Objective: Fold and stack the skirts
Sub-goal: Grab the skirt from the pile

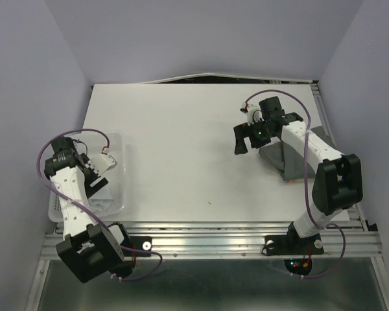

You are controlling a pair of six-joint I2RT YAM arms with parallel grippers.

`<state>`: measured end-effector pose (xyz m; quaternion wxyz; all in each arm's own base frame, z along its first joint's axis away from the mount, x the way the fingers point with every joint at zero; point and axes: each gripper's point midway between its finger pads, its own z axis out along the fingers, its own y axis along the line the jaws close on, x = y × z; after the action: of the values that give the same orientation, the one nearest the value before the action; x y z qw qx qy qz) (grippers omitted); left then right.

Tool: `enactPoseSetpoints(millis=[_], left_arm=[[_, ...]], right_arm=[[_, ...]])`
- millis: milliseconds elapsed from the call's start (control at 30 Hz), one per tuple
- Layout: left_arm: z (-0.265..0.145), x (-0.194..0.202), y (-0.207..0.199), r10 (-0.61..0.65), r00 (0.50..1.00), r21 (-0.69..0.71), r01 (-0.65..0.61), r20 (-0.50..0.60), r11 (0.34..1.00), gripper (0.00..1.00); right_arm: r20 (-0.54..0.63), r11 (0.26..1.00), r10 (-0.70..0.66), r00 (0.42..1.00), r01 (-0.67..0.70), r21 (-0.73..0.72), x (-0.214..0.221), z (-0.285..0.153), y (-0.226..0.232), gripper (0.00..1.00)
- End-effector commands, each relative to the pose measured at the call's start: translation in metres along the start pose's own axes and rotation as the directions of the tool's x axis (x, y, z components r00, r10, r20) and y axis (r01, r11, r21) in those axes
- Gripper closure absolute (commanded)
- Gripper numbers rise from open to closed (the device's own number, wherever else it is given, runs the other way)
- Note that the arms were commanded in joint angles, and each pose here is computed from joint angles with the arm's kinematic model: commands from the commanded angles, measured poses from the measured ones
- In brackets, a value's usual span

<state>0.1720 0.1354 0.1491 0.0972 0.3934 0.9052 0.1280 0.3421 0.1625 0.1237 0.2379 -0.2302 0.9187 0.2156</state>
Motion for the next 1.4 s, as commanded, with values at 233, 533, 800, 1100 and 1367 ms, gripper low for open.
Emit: enactPoseSetpoints(millis=[233,533,800,1100,1367], left_arm=[[0.034,0.024,0.011,0.107,0.984,-0.056,-0.115,-0.139,0.992,0.15],[0.049,0.012,0.037,0.078,0.99,-0.057,-0.085,-0.117,0.995,0.26],[0.055,0.01,0.048,0.083,0.99,-0.082,-0.093,-0.115,0.992,0.56],[-0.049,-0.052,0.109,-0.062,0.966,-0.287,0.135,0.249,0.948,1.0],[-0.33,-0.13,0.167,0.081,0.561,-0.453,0.566,0.824,0.689,1.0]], right_arm=[[0.037,1.0,-0.005,0.999,0.005,-0.008,-0.019,-0.007,0.005,0.0],[0.028,1.0,0.0,1.0,0.0,-0.006,-0.016,-0.006,0.004,0.0],[0.035,1.0,-0.008,0.999,0.008,0.009,-0.017,-0.009,0.003,0.0],[0.048,1.0,-0.01,0.999,0.01,0.006,-0.02,-0.011,0.004,0.0],[0.086,1.0,0.009,0.996,-0.008,-0.014,-0.032,-0.015,0.01,0.0]])
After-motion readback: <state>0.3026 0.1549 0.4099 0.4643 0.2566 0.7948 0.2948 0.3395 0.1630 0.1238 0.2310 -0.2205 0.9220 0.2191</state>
